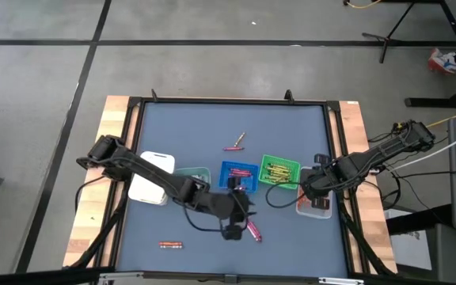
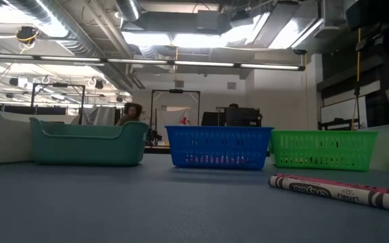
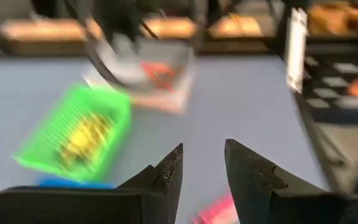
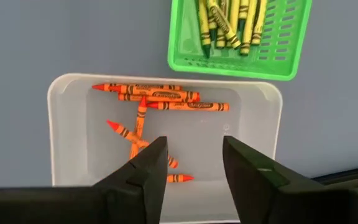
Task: Sort crayons
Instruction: Put the gray crayon into the light green bin
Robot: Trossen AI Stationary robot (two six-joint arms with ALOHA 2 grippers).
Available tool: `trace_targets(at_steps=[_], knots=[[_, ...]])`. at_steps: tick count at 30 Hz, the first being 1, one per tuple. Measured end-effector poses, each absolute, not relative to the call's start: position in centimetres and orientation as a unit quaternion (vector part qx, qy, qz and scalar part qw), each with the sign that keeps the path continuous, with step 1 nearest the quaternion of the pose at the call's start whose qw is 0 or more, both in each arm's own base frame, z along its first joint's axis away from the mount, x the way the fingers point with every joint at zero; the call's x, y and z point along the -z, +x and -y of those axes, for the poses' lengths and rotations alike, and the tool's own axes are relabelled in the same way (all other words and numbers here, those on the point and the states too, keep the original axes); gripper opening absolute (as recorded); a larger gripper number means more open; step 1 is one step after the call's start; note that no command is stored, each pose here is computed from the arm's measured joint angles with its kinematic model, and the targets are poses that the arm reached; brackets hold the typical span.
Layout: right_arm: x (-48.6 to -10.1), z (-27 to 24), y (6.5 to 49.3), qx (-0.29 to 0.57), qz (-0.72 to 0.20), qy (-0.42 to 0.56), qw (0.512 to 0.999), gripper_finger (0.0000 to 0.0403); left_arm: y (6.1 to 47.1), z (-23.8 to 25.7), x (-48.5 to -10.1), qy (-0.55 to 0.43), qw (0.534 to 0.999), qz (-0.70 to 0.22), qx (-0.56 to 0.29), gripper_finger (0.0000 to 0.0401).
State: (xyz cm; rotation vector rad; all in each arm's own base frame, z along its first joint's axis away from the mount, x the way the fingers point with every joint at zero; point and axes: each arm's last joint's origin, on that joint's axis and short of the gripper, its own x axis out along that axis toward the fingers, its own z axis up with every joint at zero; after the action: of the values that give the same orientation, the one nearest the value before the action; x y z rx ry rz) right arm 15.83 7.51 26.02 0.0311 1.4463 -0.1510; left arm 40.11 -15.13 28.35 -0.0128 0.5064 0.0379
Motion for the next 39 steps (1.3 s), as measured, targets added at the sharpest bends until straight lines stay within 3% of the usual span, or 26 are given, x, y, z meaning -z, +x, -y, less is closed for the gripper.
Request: trace_targets(at_steps=[7,13,27,39], knots=[[-26.0,-7.6,16.1,0.071,-0.649,0.014,0.758,0.0154,36.5,18.1,-27.5,-0.091,0.913,-0.393,0.06,0.0105],[-26.1,-7.8,16.6,0.063,-0.629,0.026,0.774,0.0154,32.4,21.9,-24.7,-0.123,0.845,-0.518,0.051,0.0105],[-26.8,-8.9,18.7,0.021,-0.539,0.075,0.839,0.0154,23.2,26.4,-17.2,-0.141,0.772,-0.619,-0.025,0.0098],[-28.1,-9.9,20.7,-0.021,-0.436,0.126,0.891,0.0154,21.2,26.3,-15.4,-0.122,0.76,-0.638,-0.039,0.0092]])
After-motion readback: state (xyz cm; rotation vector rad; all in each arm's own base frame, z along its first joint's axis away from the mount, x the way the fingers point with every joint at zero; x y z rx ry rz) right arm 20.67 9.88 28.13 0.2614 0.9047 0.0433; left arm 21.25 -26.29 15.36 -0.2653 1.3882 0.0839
